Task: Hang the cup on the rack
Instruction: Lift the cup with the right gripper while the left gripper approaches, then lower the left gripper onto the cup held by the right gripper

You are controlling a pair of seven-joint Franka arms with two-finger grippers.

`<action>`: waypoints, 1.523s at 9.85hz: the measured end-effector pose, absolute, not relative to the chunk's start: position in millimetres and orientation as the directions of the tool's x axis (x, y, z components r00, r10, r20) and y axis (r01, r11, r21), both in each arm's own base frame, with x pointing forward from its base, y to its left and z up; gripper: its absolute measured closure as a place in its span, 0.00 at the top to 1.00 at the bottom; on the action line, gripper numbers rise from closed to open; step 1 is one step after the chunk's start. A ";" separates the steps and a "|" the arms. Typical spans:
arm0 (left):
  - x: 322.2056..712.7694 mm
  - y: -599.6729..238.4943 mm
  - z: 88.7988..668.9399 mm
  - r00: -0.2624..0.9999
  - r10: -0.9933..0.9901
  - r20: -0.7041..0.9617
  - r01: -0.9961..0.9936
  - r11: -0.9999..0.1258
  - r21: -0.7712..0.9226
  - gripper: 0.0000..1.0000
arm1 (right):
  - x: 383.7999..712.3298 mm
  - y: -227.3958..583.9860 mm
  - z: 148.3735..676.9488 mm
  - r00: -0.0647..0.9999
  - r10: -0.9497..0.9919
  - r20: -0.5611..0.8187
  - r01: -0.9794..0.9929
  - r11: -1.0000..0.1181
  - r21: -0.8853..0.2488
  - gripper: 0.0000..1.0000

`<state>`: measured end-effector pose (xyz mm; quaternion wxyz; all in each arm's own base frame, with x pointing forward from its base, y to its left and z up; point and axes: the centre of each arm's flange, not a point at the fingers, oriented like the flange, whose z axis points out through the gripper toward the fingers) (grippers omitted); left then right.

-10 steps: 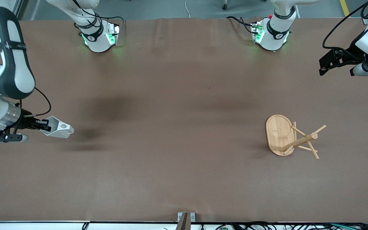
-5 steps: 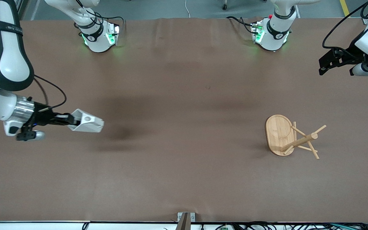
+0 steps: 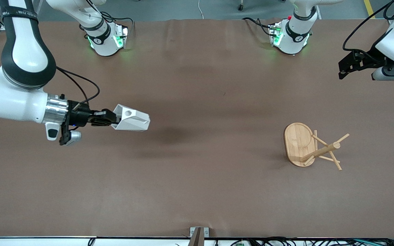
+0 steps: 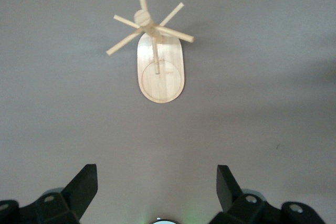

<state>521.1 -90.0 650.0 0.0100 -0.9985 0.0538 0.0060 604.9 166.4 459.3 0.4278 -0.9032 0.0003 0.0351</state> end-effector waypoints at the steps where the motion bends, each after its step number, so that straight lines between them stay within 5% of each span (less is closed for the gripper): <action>1: 520.1 -116.3 647.1 0.988 -0.156 -0.018 -0.156 -0.988 -0.018 1.00 | 600.4 186.3 461.8 0.997 0.046 -0.068 -0.027 -0.606 -0.795 0.04; 5: 489.1 -239.6 639.1 0.902 -0.431 -0.021 -0.431 -0.902 -0.011 1.00 | 589.7 230.2 470.0 0.994 0.060 -0.090 -0.048 -0.503 -0.863 0.04; 15: 464.4 -391.1 630.2 0.567 -0.787 0.245 -0.820 -0.568 0.073 1.00 | 582.9 264.4 465.6 0.992 0.087 -0.088 -0.050 -0.364 -0.930 0.04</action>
